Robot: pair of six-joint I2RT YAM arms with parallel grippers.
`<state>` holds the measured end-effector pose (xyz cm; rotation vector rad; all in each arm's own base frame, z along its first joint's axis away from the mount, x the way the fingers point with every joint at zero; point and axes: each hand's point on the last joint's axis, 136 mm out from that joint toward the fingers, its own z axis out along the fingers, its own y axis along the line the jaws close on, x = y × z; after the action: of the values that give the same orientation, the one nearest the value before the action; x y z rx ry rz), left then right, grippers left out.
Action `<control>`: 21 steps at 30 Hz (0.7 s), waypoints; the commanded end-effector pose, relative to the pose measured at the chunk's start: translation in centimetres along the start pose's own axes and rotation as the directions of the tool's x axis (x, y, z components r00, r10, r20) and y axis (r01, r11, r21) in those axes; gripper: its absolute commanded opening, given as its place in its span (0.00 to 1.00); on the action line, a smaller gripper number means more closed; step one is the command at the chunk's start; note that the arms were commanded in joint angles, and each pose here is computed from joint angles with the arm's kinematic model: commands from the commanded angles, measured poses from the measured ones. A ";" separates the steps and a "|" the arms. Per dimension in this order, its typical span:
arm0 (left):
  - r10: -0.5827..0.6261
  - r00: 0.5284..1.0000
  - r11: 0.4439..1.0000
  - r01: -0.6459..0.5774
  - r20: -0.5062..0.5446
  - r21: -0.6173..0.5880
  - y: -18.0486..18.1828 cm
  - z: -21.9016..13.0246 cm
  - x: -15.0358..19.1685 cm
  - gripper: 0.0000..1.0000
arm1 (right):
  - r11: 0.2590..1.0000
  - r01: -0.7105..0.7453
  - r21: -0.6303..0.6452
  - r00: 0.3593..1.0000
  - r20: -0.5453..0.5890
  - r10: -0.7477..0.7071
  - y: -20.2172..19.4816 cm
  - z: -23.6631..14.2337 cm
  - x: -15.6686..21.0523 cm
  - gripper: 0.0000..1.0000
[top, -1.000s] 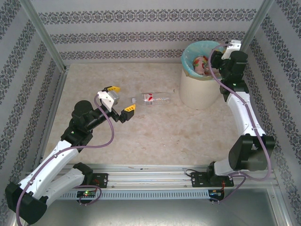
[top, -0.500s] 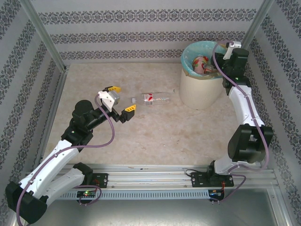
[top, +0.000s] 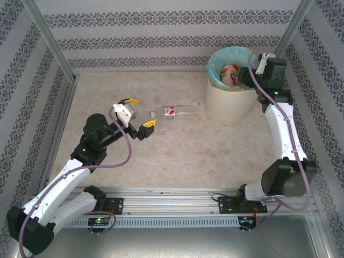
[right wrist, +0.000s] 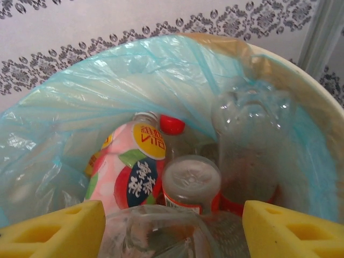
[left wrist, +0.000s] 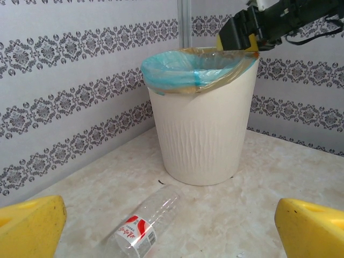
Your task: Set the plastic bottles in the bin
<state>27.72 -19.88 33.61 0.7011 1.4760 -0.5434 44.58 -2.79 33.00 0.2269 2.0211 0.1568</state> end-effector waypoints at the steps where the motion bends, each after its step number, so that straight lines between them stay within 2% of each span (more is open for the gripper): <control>1: 0.008 1.000 1.000 -0.008 0.016 -0.026 0.5 0.1 -1.6 1.00 | 1.000 -0.026 -0.016 0.999 -0.045 0.025 1.1 -3.4 0.2 0.70; 6: -0.057 0.994 0.995 0.049 -0.092 -0.089 2.2 1.7 0.1 1.00 | 0.995 -0.035 -0.092 0.998 0.038 0.039 3.0 -7.8 -0.6 0.70; 11: -0.177 0.952 0.979 0.144 -0.252 -0.143 3.7 4.7 3.0 1.00 | 0.985 -0.060 -0.159 0.992 0.096 0.076 4.0 -11.9 0.7 0.71; 14: -0.217 0.902 0.973 0.169 -0.373 -0.158 4.2 7.0 5.7 0.99 | 0.976 -0.076 -0.205 0.990 0.104 0.099 4.6 -13.7 2.4 0.71; 16: -0.226 0.847 0.972 0.164 -0.481 -0.168 4.6 8.5 8.2 0.98 | 0.968 -0.083 -0.237 0.988 0.104 0.110 4.9 -14.6 3.7 0.71; 21: -0.201 0.738 0.979 0.132 -0.644 -0.154 5.3 11.6 13.2 0.97 | 0.950 -0.110 -0.291 0.985 0.094 0.143 5.3 -16.1 7.0 0.71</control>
<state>40.56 -23.49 23.93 0.6532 2.0912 -0.4239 28.58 2.63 35.38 0.1882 1.8649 0.4187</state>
